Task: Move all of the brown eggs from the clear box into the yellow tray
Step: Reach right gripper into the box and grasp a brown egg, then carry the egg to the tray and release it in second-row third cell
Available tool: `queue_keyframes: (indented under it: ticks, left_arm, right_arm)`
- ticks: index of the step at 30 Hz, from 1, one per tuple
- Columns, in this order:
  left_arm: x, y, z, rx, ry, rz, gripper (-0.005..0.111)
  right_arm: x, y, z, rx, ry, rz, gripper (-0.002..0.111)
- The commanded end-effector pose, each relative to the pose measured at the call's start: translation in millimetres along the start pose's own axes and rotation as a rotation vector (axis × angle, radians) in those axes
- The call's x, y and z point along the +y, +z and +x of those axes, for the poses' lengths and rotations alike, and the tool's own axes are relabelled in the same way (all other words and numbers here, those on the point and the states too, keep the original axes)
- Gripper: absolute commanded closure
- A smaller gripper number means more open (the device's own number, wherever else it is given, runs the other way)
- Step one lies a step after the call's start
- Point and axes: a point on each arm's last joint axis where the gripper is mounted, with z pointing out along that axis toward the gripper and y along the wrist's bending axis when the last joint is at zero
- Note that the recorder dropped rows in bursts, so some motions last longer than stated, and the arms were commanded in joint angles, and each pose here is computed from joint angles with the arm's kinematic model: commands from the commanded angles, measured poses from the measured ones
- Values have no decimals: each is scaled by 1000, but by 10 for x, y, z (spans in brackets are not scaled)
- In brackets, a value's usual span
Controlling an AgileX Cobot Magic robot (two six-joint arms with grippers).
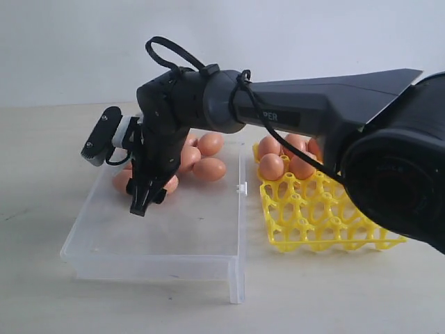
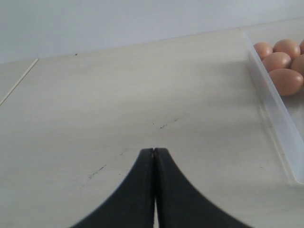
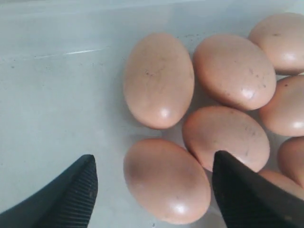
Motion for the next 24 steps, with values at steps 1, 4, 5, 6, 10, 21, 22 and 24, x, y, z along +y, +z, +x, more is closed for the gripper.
queue_keyframes:
  ticks: [1, 4, 5, 6, 10, 21, 22, 24]
  left_arm:
    - [-2, -4, -21, -13, -5, 6, 107]
    - [-2, -4, -21, -13, -5, 6, 107]
    - [-2, -4, -21, -13, -5, 6, 107]
    - [-2, -4, -21, -13, -5, 6, 107]
    - [-2, -4, -21, -13, -5, 6, 107]
    - [-2, -4, -21, -13, -5, 6, 107]
    - [-2, -4, -21, -13, -5, 6, 107]
    - [-2, -4, -21, -13, -5, 6, 107]
  right_arm:
    - [19, 129, 34, 17, -33, 8, 42]
    - [77, 303, 110, 51, -33, -14, 45]
    - [107, 383, 150, 70, -34, -27, 50]
    - [123, 424, 169, 79, -31, -34, 55]
    - [152, 459, 216, 120, 16, -54, 107]
    - [89, -789, -101, -317, 319, -55, 108]
    - [105, -900, -50, -370, 335, -25, 108]
    - [112, -1140, 97, -476, 382, 41, 108]
